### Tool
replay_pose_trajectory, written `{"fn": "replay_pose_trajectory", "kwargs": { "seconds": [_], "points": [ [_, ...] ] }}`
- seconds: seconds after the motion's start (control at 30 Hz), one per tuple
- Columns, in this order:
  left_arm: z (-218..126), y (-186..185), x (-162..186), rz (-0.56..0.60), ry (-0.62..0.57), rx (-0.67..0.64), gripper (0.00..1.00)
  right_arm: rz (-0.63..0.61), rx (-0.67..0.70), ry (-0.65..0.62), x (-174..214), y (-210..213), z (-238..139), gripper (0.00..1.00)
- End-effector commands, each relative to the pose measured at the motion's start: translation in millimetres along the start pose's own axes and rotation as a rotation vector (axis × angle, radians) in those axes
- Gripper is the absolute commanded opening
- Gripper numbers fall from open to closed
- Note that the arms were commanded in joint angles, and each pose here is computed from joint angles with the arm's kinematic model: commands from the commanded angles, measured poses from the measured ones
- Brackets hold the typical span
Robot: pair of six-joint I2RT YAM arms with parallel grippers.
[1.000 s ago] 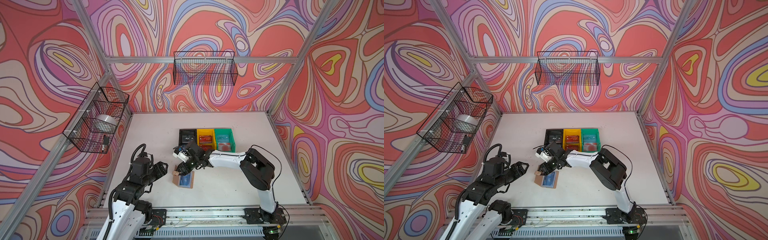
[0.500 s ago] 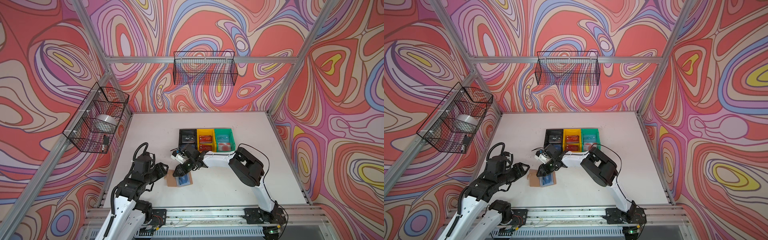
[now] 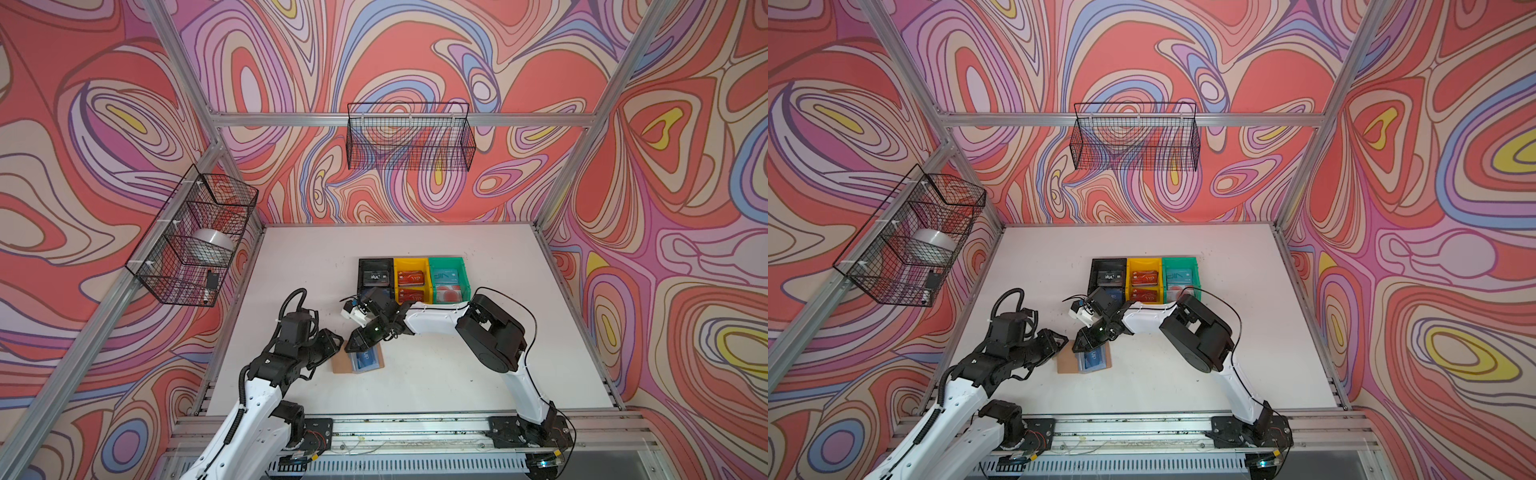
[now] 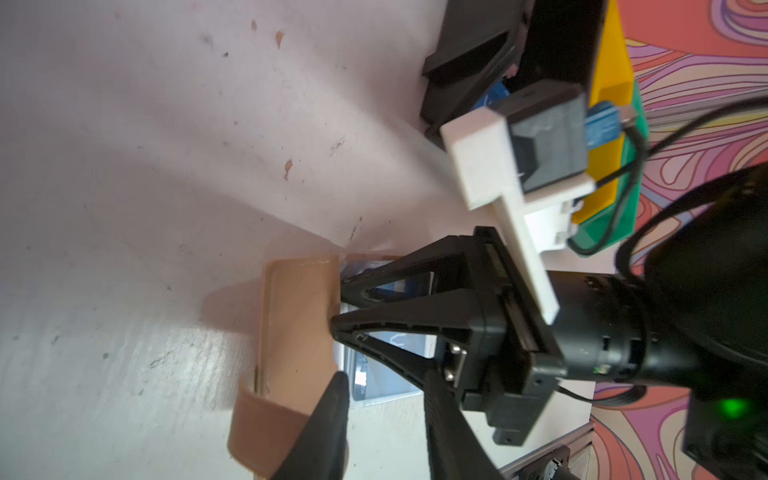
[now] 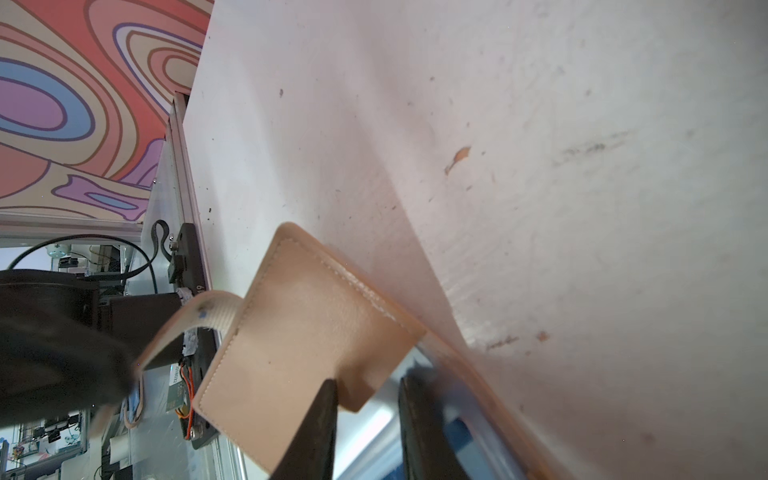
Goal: Take the credit cards out of the card holder
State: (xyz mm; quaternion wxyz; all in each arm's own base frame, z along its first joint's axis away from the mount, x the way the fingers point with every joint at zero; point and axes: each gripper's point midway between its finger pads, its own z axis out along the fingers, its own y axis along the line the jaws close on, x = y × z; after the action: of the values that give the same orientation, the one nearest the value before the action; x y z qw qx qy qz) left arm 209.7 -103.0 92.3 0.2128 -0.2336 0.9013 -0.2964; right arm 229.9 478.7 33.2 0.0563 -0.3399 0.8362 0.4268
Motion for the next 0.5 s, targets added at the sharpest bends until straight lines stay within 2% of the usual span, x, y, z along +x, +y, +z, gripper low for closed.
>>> {"fn": "replay_pose_trajectory", "kwargs": {
  "seconds": [0.0, 0.47],
  "points": [
    [9.4, -5.2, -0.2, -0.024, 0.011, 0.038, 0.33, 0.046, 0.050, 0.055, 22.1, -20.4, 12.2, 0.29],
    [27.9, 18.3, 11.9, -0.050, 0.062, -0.025, 0.34, 0.014, 0.106, 0.058, 28.4, -16.8, -8.9, 0.29]
  ]
}}
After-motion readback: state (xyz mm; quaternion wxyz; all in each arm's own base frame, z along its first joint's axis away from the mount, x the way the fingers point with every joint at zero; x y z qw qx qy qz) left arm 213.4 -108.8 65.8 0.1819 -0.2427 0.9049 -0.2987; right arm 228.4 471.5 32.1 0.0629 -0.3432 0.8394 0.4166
